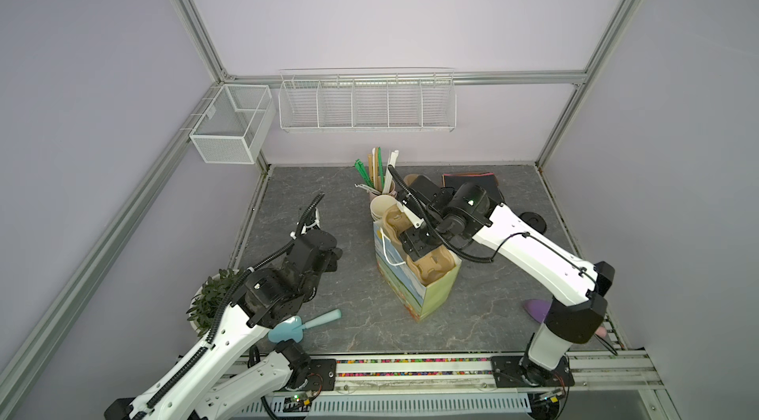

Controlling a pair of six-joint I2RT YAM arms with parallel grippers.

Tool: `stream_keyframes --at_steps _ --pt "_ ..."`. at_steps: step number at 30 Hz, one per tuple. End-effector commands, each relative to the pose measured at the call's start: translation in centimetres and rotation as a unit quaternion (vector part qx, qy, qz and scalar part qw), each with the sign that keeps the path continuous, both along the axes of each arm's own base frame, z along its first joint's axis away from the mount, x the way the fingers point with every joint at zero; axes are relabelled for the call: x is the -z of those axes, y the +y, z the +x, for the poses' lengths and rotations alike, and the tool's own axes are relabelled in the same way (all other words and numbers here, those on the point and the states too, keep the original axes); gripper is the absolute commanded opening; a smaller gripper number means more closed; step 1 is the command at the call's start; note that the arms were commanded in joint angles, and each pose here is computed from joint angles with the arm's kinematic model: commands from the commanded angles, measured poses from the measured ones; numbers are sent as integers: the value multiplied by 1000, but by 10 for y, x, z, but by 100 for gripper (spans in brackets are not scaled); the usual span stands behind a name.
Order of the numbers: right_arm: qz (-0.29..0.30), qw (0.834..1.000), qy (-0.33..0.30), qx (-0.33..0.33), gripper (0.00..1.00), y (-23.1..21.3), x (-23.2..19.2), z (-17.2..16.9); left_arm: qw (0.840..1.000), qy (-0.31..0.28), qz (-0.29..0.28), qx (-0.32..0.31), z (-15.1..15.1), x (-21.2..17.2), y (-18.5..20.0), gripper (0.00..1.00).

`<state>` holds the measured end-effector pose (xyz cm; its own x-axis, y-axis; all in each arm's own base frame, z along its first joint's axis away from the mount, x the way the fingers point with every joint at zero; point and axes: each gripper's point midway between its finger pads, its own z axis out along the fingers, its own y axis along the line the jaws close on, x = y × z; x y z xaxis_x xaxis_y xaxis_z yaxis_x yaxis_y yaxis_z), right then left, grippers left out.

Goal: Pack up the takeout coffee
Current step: 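Lower the pulp carrier into the white bag opening with the right gripper, then push the pulp carrier down to the bag bottom with the right gripper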

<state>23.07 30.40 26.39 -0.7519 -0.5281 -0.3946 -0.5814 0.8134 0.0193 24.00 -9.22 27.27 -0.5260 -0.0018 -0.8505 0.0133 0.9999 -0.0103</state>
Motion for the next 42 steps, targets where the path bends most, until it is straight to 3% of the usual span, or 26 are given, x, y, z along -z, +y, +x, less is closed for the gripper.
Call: stream_keyframes --at_steps 1,42 --pt "-23 999 18 -15 77 -8 9 -11 1000 13 22 -1 -3 7 5 48" --pt "-80 994 75 -22 77 -13 81 -21 999 32 40 5 2 16 0 47"
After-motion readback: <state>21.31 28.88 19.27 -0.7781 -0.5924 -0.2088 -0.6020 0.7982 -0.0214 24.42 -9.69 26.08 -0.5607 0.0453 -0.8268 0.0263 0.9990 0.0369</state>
